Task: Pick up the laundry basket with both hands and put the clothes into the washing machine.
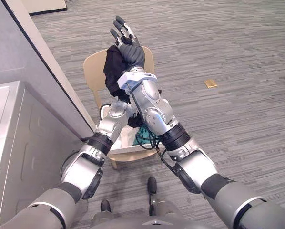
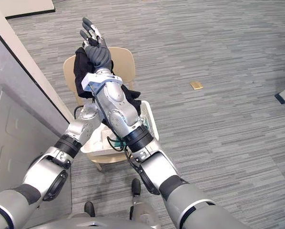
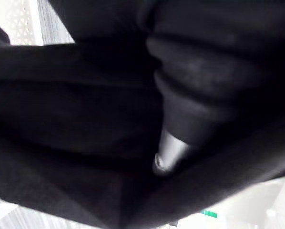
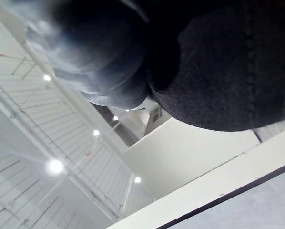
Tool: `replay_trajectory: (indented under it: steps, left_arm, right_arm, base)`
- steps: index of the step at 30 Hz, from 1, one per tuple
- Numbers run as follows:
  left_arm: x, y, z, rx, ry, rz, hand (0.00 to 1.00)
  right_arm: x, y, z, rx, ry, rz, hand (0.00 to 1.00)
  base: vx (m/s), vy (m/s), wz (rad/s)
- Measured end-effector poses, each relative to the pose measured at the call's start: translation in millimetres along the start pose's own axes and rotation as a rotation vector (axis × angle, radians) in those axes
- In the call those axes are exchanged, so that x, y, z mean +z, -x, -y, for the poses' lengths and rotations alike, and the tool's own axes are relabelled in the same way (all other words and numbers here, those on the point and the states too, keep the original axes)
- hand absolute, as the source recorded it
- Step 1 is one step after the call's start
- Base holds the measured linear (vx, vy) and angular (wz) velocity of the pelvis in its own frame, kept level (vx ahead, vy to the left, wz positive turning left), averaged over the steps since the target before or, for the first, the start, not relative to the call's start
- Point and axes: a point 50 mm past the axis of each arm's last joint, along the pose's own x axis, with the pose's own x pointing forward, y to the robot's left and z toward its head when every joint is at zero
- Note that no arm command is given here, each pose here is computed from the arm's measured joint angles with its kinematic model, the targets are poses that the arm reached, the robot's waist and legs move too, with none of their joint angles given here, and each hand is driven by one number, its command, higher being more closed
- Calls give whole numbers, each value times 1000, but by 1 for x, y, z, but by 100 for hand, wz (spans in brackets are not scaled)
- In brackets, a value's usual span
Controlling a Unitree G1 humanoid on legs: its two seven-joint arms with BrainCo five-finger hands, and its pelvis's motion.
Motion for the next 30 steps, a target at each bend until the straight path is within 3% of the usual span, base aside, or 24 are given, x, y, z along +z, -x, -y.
replay_trajectory:
  steps: [11,12,19,23,27,30]
  left_arm:
    - [-8,3,-4,21,104,-16,100]
    - [-10,4,-5,23,108,-21,100]
    - [-19,20,-19,38,174,7,100]
    - [-10,36,-47,76,251,103,100]
    - [-9,49,-77,163,355,173,100]
    - [-14,61,-92,200,424,212,100]
  right_arm:
    - [-4,5,8,-26,-18,4,100]
    - [-5,5,9,-28,-18,3,0]
    - [-18,24,28,-48,-21,-36,0]
    - [-34,53,32,95,-32,-130,0]
    - [-21,84,42,243,24,-127,0]
    - [-21,121,75,167,27,-147,0]
  base:
    - [-6,39,1]
    - [0,0,0]
    - [10,36,-1]
    - [19,44,-15]
    - [11,17,-4]
    - [37,29,-3]
